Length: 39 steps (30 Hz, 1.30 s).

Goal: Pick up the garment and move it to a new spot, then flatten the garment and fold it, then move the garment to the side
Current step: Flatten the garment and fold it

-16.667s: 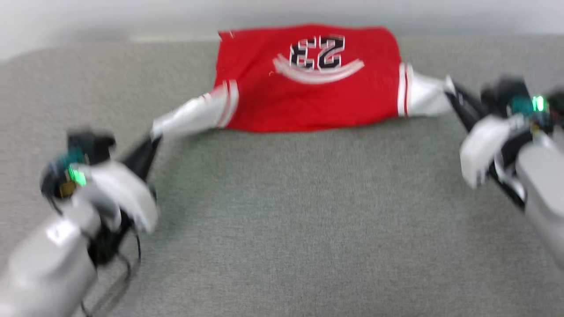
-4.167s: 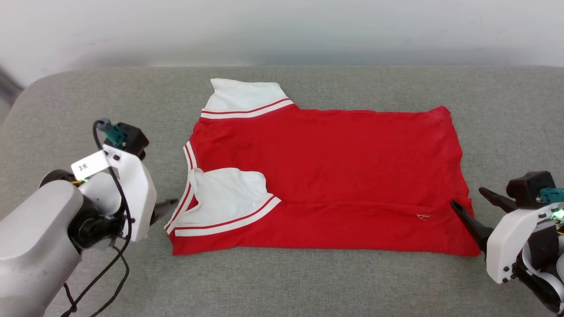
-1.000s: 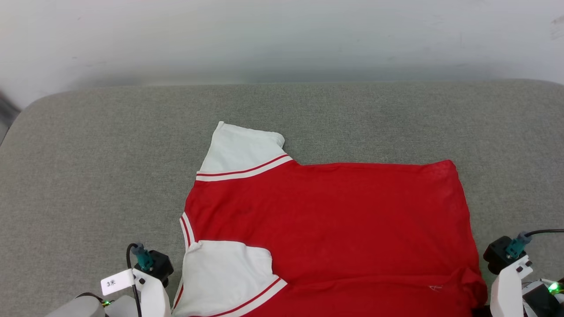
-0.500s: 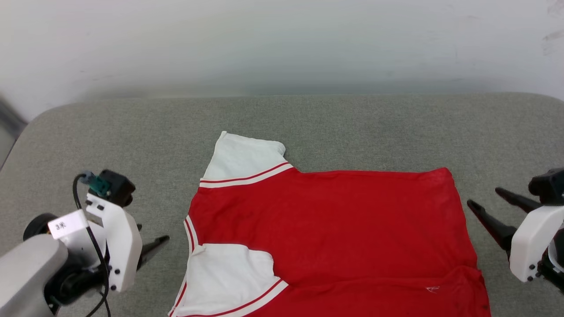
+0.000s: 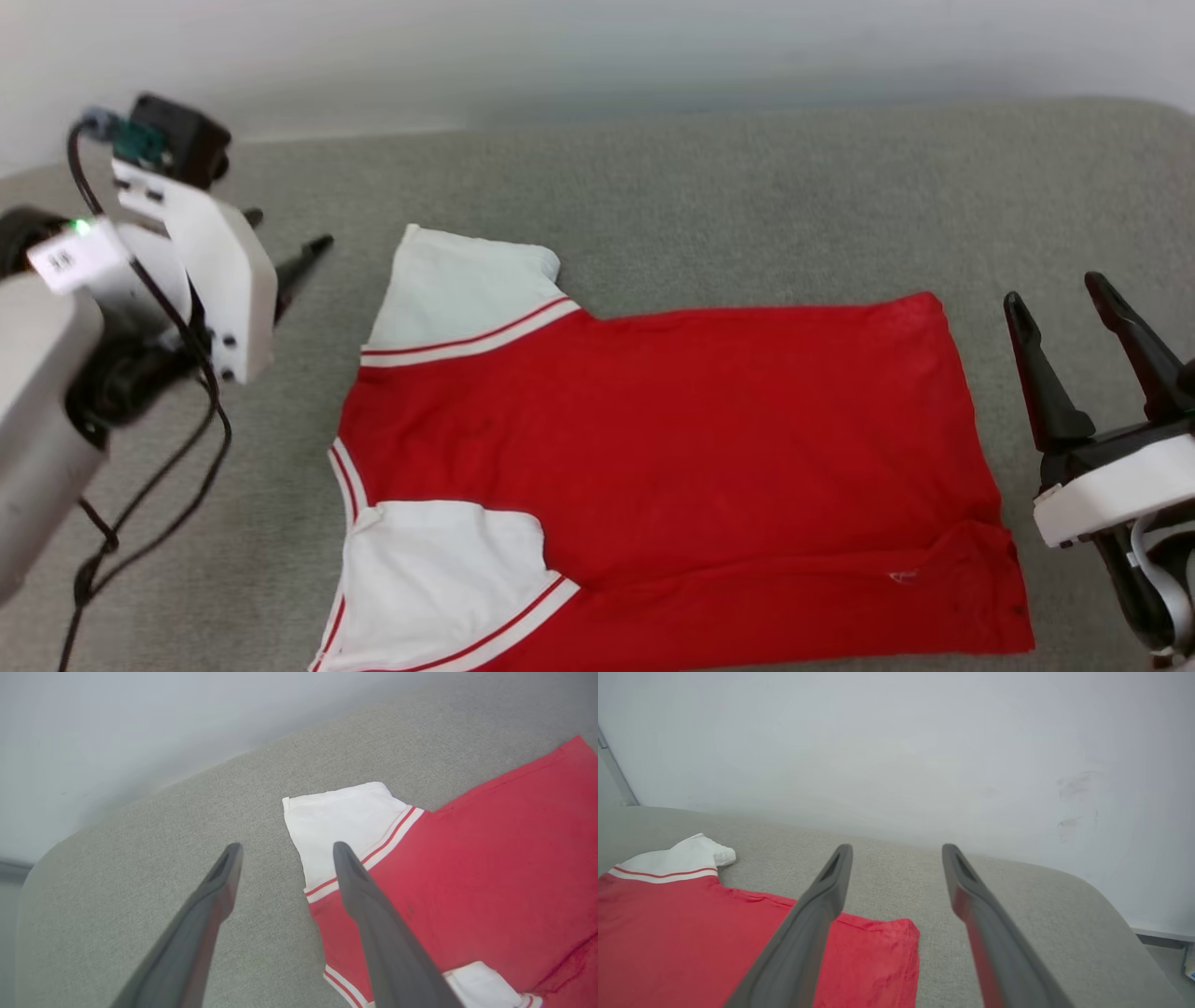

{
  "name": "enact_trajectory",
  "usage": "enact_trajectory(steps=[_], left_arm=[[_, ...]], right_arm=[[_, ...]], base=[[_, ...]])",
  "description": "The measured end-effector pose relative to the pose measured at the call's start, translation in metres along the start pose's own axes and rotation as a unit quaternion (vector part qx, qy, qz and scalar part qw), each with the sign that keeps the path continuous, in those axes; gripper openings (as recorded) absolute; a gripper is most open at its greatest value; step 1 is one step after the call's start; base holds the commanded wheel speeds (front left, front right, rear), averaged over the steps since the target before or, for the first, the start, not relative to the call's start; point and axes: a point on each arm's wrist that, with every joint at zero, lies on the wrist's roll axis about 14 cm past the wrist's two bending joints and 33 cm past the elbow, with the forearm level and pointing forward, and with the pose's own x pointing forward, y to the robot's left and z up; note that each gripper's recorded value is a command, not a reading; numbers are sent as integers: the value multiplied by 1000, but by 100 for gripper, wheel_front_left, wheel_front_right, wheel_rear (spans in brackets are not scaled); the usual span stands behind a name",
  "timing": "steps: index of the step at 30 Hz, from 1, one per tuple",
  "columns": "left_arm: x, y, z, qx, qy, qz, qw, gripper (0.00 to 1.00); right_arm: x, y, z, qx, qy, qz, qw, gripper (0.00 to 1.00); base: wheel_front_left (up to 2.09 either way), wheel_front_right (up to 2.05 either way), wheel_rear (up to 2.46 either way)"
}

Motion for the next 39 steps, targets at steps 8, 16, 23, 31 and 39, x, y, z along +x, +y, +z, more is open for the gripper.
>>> enact_trajectory(steps=[8, 16, 23, 31, 39], left_arm=[[66, 0, -7, -20, 112, -32, 993, 100], [123, -10, -43, -35, 248, -63, 966, 100], [157, -11, -91, -27, 336, -56, 940, 100], [160, -13, -99, -28, 348, -69, 934, 4], [148, -18, -93, -18, 321, -79, 944, 0]], right_arm=[[-1, 3, -28, 7, 18, -27, 999, 100], [5, -5, -60, 4, 53, -40, 998, 100], [3, -13, -85, 1, 84, -52, 995, 100], [-1, -23, -89, -1, 89, -67, 994, 100], [19, -32, -53, -46, 53, -50, 996, 100]], base=[[0, 0, 0], [0, 0, 0], [0, 0, 0], [0, 0, 0], [0, 0, 0]])
